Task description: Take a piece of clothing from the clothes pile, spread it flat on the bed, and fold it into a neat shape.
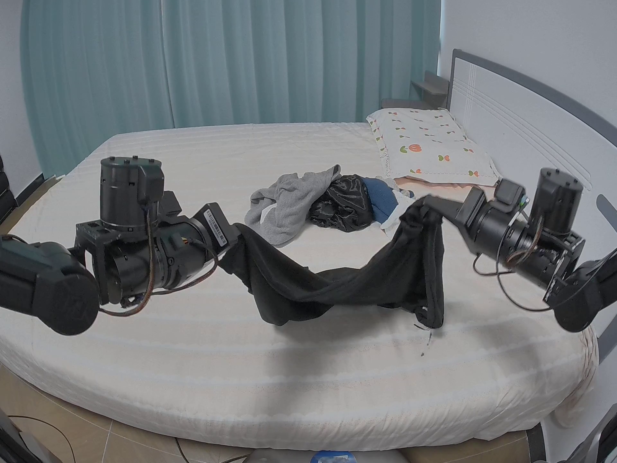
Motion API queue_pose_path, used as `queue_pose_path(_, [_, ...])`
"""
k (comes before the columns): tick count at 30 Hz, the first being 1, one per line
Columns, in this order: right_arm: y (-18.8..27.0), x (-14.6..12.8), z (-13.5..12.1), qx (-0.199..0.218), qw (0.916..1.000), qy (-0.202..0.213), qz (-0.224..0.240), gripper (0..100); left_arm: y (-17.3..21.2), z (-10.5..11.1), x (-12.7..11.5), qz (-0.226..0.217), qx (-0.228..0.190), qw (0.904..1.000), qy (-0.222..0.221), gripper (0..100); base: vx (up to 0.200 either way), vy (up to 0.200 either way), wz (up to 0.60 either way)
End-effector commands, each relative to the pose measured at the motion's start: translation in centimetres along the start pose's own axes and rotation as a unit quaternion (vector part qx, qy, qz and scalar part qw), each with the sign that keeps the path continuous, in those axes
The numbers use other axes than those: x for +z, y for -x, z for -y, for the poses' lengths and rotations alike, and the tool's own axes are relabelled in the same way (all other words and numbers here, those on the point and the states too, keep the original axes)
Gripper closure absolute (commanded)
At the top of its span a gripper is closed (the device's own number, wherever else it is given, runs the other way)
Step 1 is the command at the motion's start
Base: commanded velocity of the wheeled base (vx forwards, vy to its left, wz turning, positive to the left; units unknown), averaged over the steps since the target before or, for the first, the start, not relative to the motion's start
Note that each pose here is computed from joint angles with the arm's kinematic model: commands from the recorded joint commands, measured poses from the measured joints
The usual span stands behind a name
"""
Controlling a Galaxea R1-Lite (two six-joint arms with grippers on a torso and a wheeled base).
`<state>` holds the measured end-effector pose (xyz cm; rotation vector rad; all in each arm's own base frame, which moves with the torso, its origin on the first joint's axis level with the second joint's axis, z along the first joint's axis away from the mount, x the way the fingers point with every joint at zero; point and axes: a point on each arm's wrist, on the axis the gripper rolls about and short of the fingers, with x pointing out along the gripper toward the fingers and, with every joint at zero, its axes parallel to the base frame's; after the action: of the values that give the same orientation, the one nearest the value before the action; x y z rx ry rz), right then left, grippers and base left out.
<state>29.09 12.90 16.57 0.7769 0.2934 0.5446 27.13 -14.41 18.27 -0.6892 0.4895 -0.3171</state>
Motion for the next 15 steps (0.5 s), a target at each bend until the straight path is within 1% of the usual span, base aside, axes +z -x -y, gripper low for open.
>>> queue_pose_path(1, [-1.9, -4.6, 2.5, -0.031, 0.997, -0.023, -0.067, 100, -1.2, -1.5, -3.1, -0.042, 0.014, 0.999, 0.006, 100, 0.0, 0.0, 0.0])
queue_pose_path(4, [-2.3, -5.8, 2.3, -0.021, 0.9969, -0.022, -0.072, 100, -1.4, -1.8, -4.3, -0.06, 0.012, 0.9981, 0.004, 100, 0.0, 0.0, 0.0])
queue_pose_path(7, [-1.8, -6.1, 1.9, -0.018, 0.9969, -0.021, -0.073, 100, -1.8, -2.2, -5.3, -0.082, 0.007, 0.9966, 0.001, 100, 0.0, 0.0, 0.0])
queue_pose_path(10, [-1.3, -5.6, 1.2, -0.011, 0.9979, -0.018, -0.061, 100, -1.8, -2.1, -5.4, -0.08, 0.001, 0.9968, 0.001, 100, 0.0, 0.0, 0.0])
queue_pose_path(14, [-0.8, -5.8, 0.8, -0.009, 0.9978, -0.018, -0.064, 100, -1.7, -2.5, -5.8, -0.088, 0.008, 0.9961, 0.002, 100, 0.0, 0.0, 0.0])
queue_pose_path(15, [-0.5, -5.7, 0.7, -0.01, 0.9979, -0.017, -0.062, 100, -1.6, -2.7, -5.9, -0.09, 0.012, 0.9958, 0.013, 100, -0.2, 0.0, 0.0])
